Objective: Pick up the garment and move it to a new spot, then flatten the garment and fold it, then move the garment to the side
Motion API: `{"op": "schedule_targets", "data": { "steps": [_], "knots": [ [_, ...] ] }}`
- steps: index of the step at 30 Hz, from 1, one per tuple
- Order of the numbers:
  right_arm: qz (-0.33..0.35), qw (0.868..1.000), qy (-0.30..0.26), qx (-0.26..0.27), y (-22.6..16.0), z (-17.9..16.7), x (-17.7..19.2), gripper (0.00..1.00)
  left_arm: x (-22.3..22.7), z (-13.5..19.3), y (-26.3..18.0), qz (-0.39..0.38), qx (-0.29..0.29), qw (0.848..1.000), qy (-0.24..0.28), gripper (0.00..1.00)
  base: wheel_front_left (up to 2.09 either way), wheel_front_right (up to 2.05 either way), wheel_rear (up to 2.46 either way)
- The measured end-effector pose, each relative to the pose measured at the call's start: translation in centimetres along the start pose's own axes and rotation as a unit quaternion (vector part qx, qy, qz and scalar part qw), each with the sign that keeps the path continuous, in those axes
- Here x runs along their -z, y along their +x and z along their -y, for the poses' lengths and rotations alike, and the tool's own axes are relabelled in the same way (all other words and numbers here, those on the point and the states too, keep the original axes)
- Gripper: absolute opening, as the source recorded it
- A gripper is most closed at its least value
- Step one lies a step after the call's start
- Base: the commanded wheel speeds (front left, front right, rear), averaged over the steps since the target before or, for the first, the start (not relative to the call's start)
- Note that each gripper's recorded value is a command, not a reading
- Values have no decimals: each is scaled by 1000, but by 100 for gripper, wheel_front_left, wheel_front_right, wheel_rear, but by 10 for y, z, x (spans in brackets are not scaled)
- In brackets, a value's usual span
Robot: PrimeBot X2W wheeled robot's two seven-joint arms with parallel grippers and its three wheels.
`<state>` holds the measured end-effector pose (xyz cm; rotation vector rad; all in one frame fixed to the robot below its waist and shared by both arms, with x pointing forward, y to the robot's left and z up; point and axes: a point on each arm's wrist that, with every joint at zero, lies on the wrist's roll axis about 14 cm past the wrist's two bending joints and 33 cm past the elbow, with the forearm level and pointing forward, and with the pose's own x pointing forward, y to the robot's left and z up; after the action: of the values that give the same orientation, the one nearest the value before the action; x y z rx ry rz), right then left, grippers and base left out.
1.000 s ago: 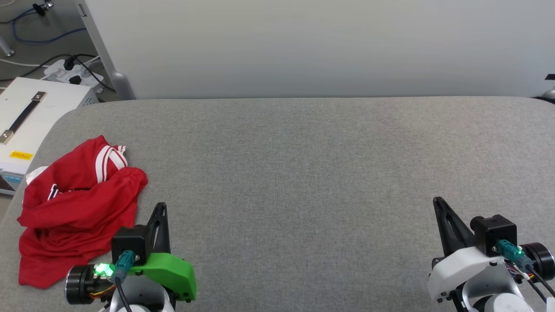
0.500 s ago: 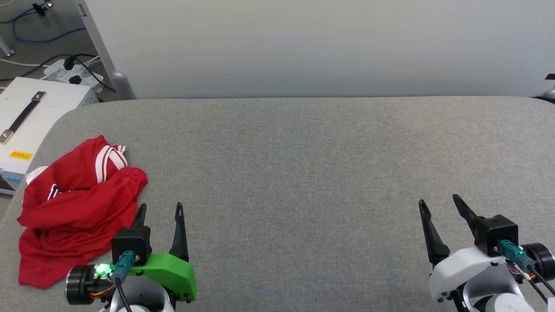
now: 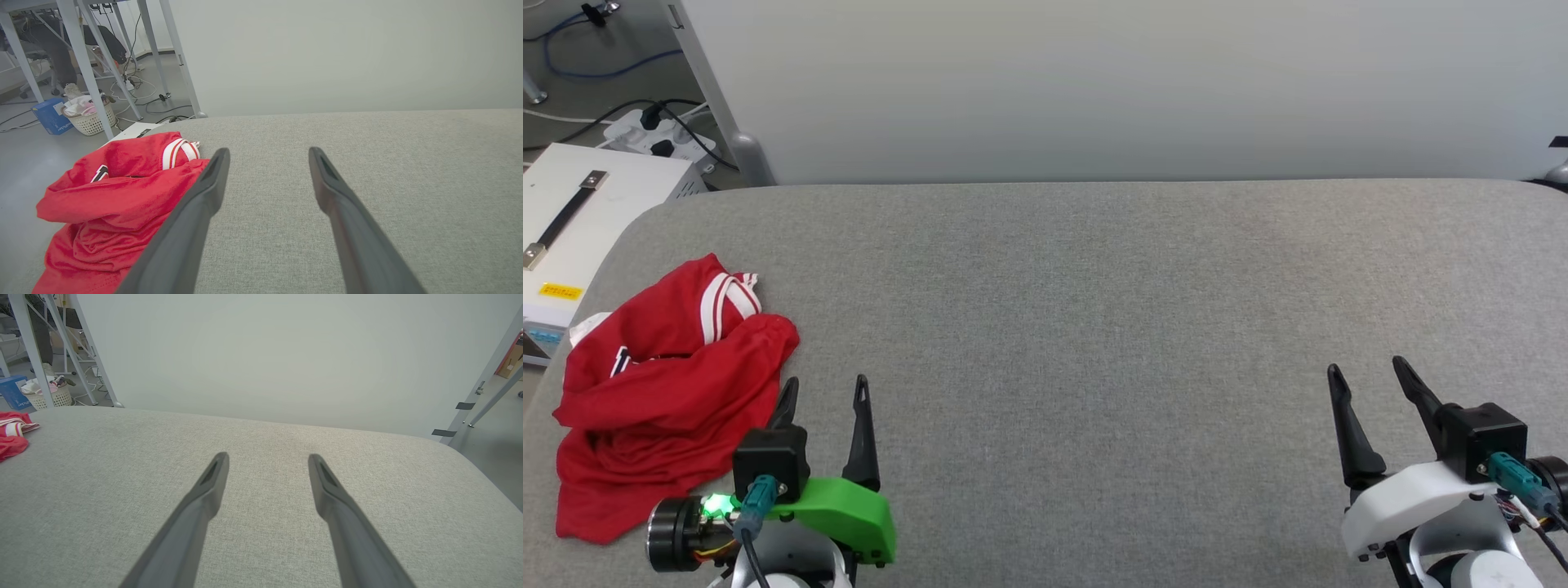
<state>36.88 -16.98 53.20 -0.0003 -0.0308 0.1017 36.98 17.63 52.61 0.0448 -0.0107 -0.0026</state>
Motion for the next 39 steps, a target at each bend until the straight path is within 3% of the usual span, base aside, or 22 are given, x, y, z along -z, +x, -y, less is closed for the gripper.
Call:
{"op": "schedule_targets", "data": {
  "steps": [39],
  "knots": [
    [56,998,32,17,-5,11,-20,100,-15,9,1,45,9,999,-5,100,0,0,0]
  ]
}}
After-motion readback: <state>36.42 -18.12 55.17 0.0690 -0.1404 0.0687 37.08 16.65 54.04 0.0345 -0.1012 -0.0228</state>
